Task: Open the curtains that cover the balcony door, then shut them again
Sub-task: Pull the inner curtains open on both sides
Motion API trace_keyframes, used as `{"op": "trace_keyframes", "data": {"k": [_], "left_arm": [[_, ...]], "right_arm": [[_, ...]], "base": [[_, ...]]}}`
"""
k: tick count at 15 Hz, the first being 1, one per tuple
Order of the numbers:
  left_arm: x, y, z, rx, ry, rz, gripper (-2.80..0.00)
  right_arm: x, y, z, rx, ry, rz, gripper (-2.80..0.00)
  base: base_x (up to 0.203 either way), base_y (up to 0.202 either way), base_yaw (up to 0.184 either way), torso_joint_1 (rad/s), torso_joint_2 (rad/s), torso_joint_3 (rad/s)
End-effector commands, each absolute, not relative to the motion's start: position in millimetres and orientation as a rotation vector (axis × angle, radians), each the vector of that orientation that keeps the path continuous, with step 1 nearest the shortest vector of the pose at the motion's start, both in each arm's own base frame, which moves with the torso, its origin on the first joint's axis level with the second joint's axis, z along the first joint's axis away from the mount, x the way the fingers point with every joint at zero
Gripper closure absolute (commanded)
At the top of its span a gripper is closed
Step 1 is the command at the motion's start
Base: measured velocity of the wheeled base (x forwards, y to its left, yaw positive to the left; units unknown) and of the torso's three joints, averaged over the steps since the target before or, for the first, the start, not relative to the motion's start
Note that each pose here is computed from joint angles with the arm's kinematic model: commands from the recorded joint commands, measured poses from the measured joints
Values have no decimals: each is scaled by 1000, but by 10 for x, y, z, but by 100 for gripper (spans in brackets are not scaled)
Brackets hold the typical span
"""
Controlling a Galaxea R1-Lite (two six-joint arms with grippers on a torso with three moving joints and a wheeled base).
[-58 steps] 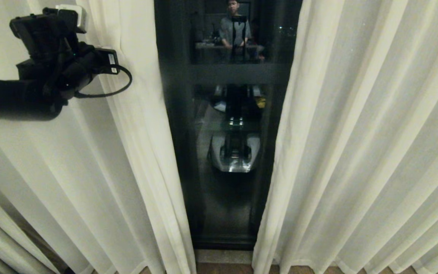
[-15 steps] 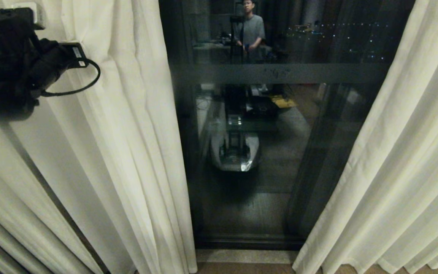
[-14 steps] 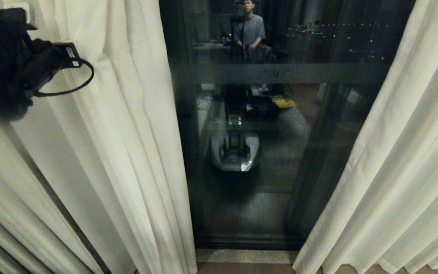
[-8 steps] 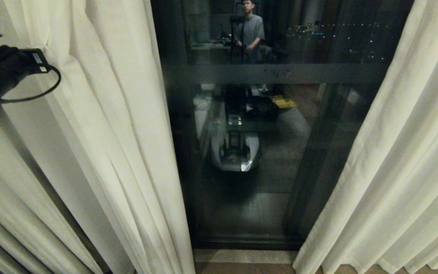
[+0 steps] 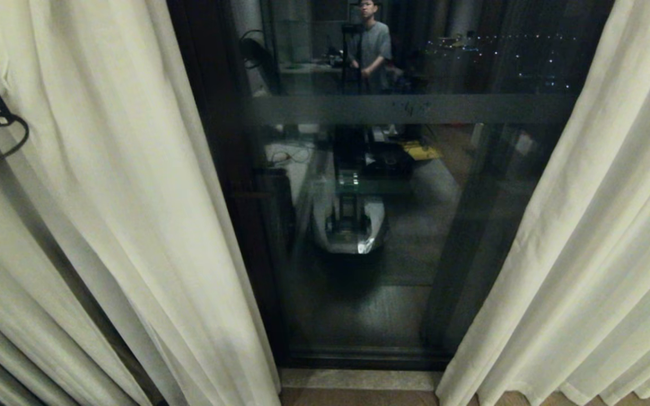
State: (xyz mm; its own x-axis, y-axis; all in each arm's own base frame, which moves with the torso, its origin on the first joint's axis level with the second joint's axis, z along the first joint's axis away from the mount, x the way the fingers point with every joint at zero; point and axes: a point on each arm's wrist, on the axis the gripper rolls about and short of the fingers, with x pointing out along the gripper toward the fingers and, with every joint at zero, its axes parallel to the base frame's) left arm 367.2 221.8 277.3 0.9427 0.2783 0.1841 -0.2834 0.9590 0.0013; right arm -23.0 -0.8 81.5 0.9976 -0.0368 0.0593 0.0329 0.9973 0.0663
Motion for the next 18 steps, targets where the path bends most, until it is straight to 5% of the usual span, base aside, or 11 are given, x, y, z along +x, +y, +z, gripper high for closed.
{"op": "trace_keyframes", "data": {"k": [1, 11, 18], "left_arm": [[3664, 2462, 2658, 27, -170, 320, 0], [3290, 3536, 2480, 58, -173, 482, 0], [3181, 3538, 2611, 80, -195, 461, 0]], "right_arm": [[-230, -8, 816, 66, -61, -35, 0], [-230, -8, 816, 66, -61, -35, 0], [-230, -9, 816, 66, -61, -33, 0]], "base": [[0, 0, 0, 0, 0, 0], [0, 0, 0, 0, 0, 0], [0, 0, 0, 0, 0, 0]]}}
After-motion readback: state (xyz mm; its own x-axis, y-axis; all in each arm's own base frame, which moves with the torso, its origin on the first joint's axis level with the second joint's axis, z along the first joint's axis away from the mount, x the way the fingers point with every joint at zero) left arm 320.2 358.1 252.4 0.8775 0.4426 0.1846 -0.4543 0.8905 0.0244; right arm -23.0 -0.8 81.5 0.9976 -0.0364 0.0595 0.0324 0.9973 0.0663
